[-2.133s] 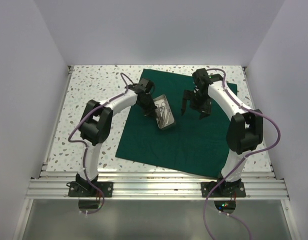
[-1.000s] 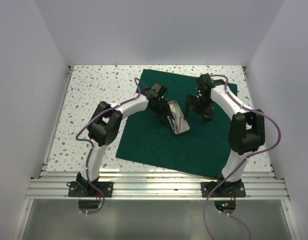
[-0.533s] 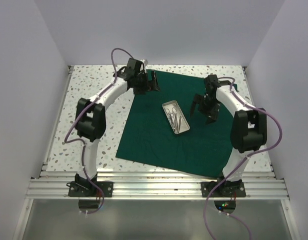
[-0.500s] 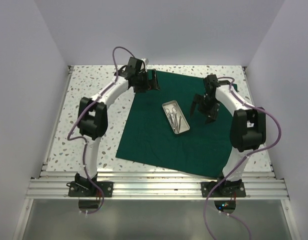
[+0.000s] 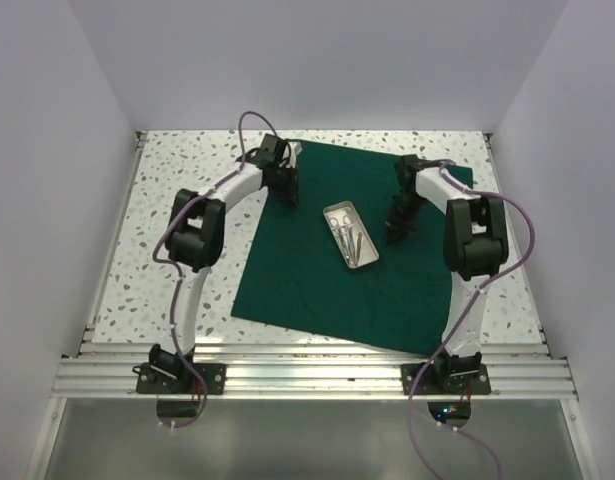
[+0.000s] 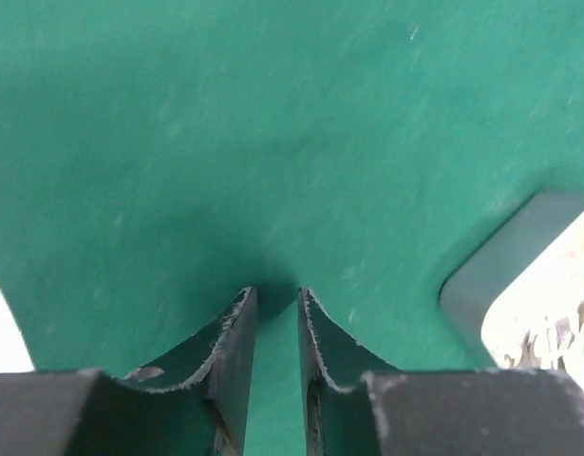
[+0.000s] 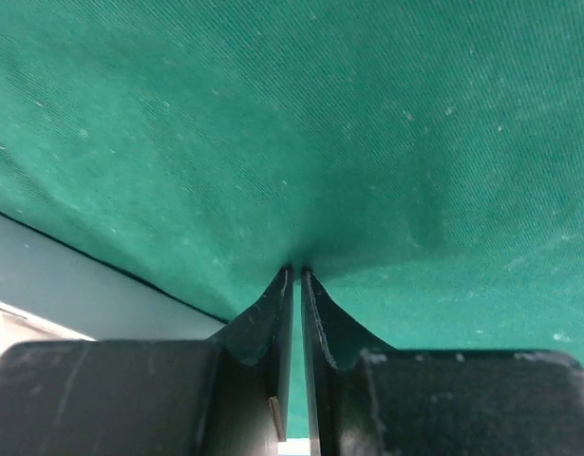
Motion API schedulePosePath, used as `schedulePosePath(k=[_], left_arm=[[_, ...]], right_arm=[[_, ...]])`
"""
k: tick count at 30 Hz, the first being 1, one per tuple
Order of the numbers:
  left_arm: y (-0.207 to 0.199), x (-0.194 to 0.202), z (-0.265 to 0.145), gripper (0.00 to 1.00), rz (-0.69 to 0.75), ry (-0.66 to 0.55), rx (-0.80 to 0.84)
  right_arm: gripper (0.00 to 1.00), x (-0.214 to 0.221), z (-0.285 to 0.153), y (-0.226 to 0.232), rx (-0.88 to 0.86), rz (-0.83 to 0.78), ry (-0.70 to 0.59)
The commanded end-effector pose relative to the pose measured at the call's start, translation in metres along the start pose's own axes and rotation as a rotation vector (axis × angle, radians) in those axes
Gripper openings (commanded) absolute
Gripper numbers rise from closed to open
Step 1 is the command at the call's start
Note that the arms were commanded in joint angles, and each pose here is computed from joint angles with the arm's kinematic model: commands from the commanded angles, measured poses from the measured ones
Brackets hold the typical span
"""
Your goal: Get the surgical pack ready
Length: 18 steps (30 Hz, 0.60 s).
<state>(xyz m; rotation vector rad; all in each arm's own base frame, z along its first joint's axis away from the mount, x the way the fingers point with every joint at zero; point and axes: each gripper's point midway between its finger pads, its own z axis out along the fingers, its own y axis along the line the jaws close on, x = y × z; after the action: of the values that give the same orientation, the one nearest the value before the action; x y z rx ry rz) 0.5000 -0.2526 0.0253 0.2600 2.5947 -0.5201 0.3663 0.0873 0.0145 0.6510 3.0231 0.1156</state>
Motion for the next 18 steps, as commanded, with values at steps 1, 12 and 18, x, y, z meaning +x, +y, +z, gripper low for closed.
schedulePosePath(k=[1,12,18], left_arm=[[0.033,0.037,-0.013,0.23,-0.08,0.087,-0.043],[0.086,0.158,-0.077,0.22,-0.41,0.206,-0.062],[0.078,0.186,-0.095,0.22,-0.438,0.231,-0.053]], right_arm=[[0.12,-0.015,0.003,0.026,-0.038,-0.081,-0.037],[0.15,0.002,0.062,0.124,-0.066,-0.243,0.047],[0.17,-0.021,0.057,0.169,-0.187,-0.224,0.008]])
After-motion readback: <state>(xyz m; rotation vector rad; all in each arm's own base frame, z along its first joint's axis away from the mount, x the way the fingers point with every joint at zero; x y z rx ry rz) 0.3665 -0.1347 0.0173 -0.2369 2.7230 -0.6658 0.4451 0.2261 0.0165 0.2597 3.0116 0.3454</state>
